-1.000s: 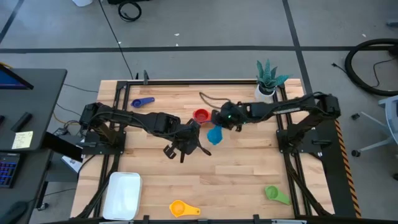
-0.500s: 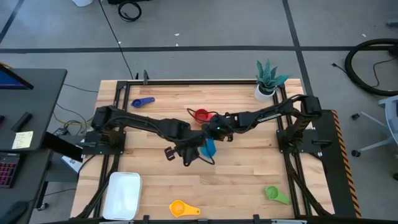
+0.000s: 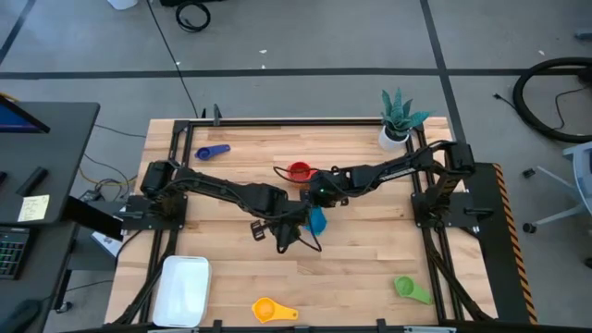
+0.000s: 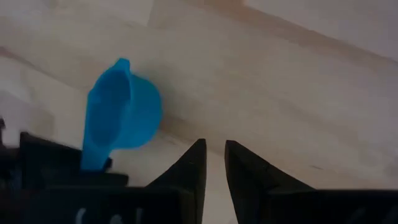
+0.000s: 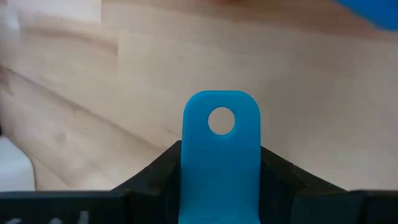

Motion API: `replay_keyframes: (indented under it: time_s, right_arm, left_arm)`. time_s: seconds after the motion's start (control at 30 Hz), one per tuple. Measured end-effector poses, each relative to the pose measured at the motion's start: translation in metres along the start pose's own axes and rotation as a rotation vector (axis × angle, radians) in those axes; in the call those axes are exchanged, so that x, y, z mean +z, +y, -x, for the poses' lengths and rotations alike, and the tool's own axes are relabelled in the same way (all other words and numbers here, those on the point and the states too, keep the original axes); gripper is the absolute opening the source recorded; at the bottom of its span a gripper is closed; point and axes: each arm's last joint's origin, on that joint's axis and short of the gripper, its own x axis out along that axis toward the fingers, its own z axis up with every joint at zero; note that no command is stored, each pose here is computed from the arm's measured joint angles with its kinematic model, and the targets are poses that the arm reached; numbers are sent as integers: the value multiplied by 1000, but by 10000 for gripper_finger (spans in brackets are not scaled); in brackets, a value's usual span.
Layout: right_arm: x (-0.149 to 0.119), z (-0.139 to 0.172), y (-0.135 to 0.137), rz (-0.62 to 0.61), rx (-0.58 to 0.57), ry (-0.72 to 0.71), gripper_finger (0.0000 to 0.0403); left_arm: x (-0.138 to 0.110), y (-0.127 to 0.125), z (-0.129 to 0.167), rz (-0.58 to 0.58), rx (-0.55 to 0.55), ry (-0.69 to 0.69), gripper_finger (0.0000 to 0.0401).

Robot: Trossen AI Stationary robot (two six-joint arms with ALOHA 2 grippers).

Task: Nest measuring cups in basket
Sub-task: Stack the light blue measuring cup on top of the red measuring cup

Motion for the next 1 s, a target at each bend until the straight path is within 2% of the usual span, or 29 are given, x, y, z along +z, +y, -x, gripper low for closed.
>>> replay_keyframes:
  time_s: [0.07,0.2,0.43,0.67,0.87,0.93,1.0]
  right_arm:
    - [-1,0,0,-17,-2,23,153]
    - [-2,0,-7,-196,-70,47,153]
    - [-1,4,-26,-464,-268,109,153]
    - [-6,4,-36,-579,-342,145,153]
    - [-10,3,-37,-585,-348,124,154]
    - [-10,3,-36,-584,-346,116,181]
    - [-10,3,-36,-575,-339,116,225]
  left_arm:
    - [-2,1,0,63,5,6,56]
    - [-5,2,0,231,4,15,51]
    - [-7,-2,0,322,-35,47,50]
    - [-9,-7,1,343,-77,85,50]
    - [-11,-9,1,341,-94,100,50]
    - [-11,-9,1,337,-95,99,50]
    - [-11,-9,1,336,-94,99,50]
